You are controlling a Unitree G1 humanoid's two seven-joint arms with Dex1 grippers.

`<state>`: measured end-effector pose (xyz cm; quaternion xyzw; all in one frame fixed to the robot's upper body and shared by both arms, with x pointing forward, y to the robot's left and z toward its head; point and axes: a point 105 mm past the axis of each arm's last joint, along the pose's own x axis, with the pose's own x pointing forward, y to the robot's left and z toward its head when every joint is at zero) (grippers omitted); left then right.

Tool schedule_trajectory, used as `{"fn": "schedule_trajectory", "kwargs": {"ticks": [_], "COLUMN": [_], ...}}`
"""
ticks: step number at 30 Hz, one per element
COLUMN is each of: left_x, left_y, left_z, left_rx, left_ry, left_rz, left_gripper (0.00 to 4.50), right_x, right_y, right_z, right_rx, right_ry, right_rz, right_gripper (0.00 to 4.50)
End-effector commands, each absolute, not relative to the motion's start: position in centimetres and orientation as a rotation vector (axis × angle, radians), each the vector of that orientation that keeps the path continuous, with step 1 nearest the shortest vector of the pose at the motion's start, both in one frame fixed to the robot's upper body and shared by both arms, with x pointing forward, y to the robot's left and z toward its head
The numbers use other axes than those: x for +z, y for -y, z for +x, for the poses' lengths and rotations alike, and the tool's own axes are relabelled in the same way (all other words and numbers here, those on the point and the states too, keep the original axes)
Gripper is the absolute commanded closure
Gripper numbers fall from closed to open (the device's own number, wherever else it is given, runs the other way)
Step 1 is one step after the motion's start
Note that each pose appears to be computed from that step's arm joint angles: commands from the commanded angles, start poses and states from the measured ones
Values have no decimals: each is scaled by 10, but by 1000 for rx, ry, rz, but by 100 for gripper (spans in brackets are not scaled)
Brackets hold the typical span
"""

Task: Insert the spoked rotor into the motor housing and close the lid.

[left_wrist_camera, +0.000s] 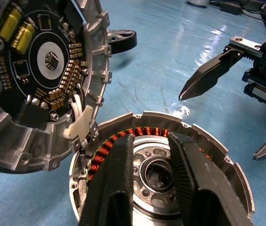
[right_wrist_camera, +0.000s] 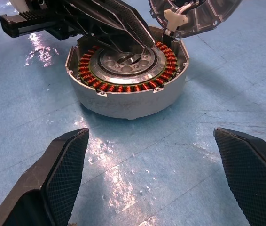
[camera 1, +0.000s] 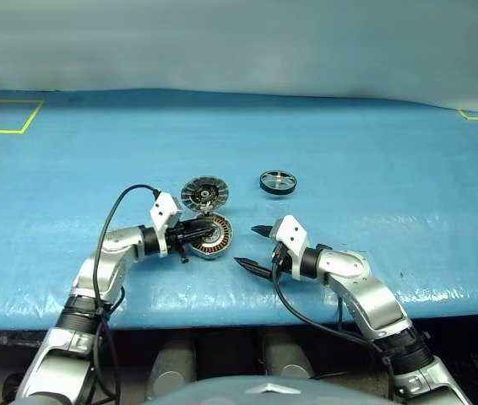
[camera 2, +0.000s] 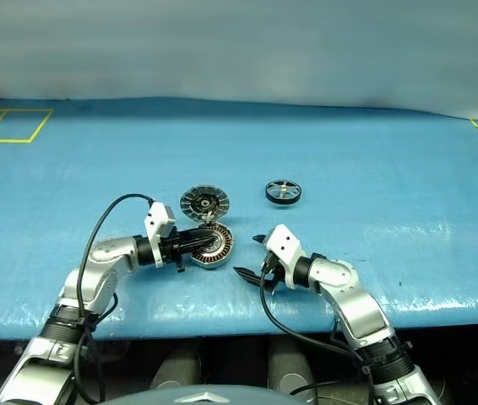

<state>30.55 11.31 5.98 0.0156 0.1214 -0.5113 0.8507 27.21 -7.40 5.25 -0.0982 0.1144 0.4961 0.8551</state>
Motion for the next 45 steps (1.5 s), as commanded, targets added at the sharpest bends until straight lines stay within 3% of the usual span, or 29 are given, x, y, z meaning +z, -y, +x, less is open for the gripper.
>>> {"fn": "schedule_trajectory", "kwargs": {"ticks": [1,19,31,38,45], "left_x": [70,81,38,41,68], "left_y": [-110,-102,-109,-109,-112], "left_z": [304,310,295,295,308], "left_rx": [-1098,-1077,-1084,-1071,-1006], "left_ry": [-227,-190,-400,-371,-227], "left_rz": [32,44,197,187,63], "left_gripper": [447,447,447,447,447], "right_x": [61,59,58,57,57], "right_y": [70,70,70,69,68], "right_z": [273,273,273,273,273], "right_rx": [1055,1052,1039,1035,1038], "right_ry": [-197,-202,-201,-201,-198], "right_rz": [-214,-223,-216,-215,-216], "right_gripper": [0,0,0,0,0]}}
